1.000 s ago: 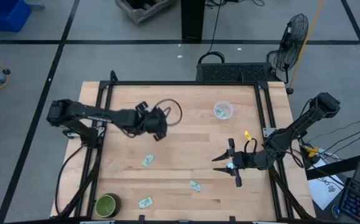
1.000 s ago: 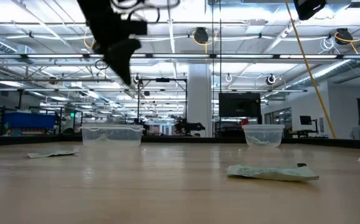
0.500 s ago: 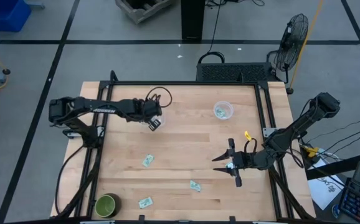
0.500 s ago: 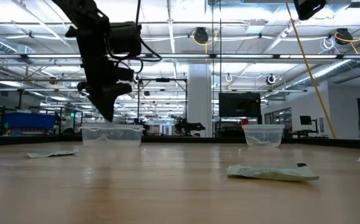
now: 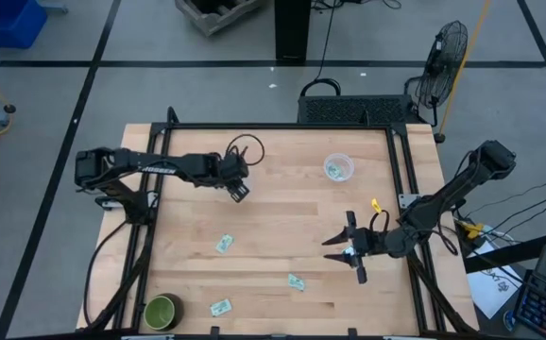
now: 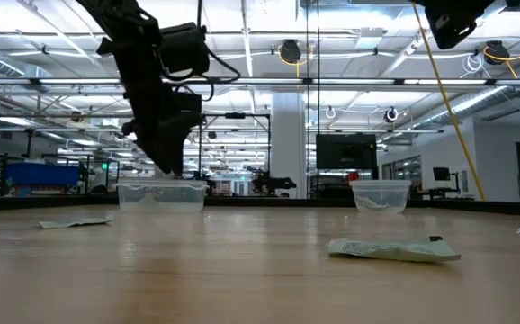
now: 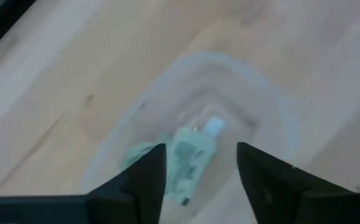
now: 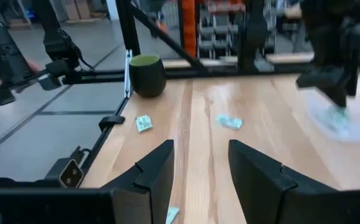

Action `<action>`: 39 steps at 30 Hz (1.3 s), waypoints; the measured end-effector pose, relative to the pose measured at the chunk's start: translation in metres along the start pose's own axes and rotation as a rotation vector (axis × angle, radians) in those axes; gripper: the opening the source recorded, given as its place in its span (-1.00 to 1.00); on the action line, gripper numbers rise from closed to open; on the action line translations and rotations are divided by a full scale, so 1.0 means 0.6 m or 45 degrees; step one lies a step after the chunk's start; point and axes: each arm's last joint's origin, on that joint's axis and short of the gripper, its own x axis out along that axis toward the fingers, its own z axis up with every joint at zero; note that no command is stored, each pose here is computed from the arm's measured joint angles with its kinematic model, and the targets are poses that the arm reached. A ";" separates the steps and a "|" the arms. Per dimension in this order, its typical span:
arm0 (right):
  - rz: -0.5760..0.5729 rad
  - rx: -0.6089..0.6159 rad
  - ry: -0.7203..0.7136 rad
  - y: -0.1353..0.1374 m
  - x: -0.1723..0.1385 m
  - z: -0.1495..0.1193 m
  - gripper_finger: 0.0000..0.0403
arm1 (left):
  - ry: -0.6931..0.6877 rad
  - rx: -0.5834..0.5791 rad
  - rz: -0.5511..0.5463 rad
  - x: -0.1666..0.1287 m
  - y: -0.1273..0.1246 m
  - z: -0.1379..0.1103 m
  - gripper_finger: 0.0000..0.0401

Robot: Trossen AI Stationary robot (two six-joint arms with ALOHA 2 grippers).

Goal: Pick and place items into bin
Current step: Put the stevia packet into the right transparent bin

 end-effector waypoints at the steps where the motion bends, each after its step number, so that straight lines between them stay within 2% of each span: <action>1: 0.004 -0.021 -0.026 -0.002 -0.001 -0.003 -0.29 | -0.014 0.010 -0.013 -0.003 -0.006 0.000 0.06; 3: 0.020 -0.031 -0.098 -0.004 -0.003 -0.007 -0.29 | -0.057 0.032 -0.048 -0.010 -0.022 0.001 0.11; 5: 0.101 -0.018 -0.146 -0.003 -0.005 -0.007 -0.29 | -0.126 0.049 -0.105 -0.023 -0.040 0.003 0.14; 7: 0.215 -0.026 -0.158 0.005 -0.008 -0.005 -0.29 | -0.222 0.060 -0.186 -0.038 -0.062 0.004 0.14; 9: 0.239 -0.107 -0.123 0.016 -0.013 -0.008 -0.29 | -0.326 0.081 -0.280 -0.055 -0.090 0.004 0.14; 14: -0.001 -0.301 0.069 0.047 -0.022 -0.034 -0.38 | -0.592 0.147 -0.547 -0.112 -0.154 -0.007 0.12; 20: -0.102 -0.268 0.323 0.080 -0.019 -0.055 -0.38 | -0.886 0.151 -0.870 -0.179 -0.214 -0.025 0.11; 23: -0.149 -0.255 0.547 0.091 -0.013 -0.077 -0.34 | -0.956 0.173 -0.975 -0.203 -0.234 -0.041 0.11; 27: -0.310 -0.189 0.917 0.088 -0.011 -0.116 -0.32 | -1.022 0.216 -1.025 -0.225 -0.250 -0.061 0.11; 30: -0.401 -0.149 1.108 0.082 -0.010 -0.147 -0.32 | -1.052 0.238 -1.014 -0.232 -0.255 -0.069 0.11; 34: -0.423 -0.137 1.216 0.082 -0.005 -0.170 -0.32 | -1.052 0.239 -1.008 -0.232 -0.256 -0.070 0.11; 39: -0.460 -0.179 1.216 0.079 -0.002 -0.179 -0.32 | -1.044 0.241 -0.996 -0.229 -0.255 -0.070 0.11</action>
